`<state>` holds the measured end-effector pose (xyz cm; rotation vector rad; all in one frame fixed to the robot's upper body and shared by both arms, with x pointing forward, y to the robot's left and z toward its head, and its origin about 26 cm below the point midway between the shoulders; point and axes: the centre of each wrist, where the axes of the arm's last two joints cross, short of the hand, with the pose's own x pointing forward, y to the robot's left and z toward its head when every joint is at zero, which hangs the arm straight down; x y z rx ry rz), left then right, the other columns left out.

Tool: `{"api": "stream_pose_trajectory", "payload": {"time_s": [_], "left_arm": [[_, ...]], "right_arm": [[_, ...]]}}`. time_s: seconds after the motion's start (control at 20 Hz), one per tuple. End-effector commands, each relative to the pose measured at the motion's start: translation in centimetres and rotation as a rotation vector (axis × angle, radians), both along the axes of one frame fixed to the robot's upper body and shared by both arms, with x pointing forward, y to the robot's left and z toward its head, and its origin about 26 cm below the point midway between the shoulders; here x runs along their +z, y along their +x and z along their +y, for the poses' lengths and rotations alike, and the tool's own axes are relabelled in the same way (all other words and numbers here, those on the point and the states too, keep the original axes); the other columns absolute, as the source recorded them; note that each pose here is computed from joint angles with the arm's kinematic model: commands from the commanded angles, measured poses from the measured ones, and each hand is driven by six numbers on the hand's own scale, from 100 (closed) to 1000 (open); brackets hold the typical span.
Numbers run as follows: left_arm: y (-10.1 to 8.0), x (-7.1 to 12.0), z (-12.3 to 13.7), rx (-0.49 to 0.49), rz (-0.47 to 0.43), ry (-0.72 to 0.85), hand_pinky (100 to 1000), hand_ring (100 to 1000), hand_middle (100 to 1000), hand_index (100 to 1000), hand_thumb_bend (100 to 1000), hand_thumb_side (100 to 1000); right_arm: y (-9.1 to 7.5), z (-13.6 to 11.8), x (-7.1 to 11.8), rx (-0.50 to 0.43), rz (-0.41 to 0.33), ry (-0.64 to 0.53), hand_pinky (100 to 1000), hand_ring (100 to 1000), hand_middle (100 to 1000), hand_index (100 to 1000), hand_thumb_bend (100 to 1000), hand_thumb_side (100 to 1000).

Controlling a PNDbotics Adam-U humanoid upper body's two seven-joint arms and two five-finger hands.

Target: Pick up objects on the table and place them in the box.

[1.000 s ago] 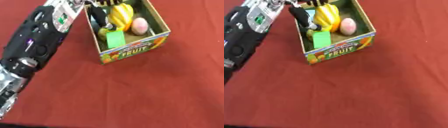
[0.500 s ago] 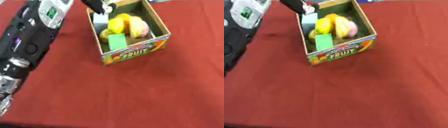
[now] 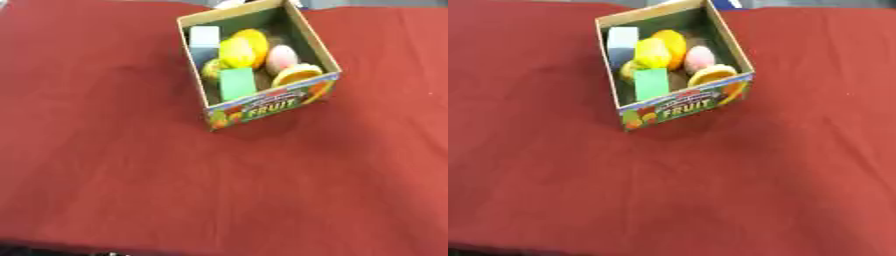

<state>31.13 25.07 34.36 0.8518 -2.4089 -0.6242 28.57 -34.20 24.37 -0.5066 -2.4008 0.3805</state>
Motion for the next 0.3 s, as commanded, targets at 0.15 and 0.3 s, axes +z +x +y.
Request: {"api": "stream_pose_trajectory", "payload": {"time_s": [0.15,0.3], "left_arm": [[-1.0,-3.7,3.5,-0.014,-0.129,-0.344,760,649,626,799,100,454],[-1.1,-6.9,4.9,-0.029,-0.128,-0.477,760,647,623,800,100,489]], "right_arm": [[0.0,0.4,1.4,0.029,-0.05,0.016,779,692,626,721,100,512],[0.0,0.5,1.4,0.04,-0.053,0.035,781,692,626,721,100,518]]}}
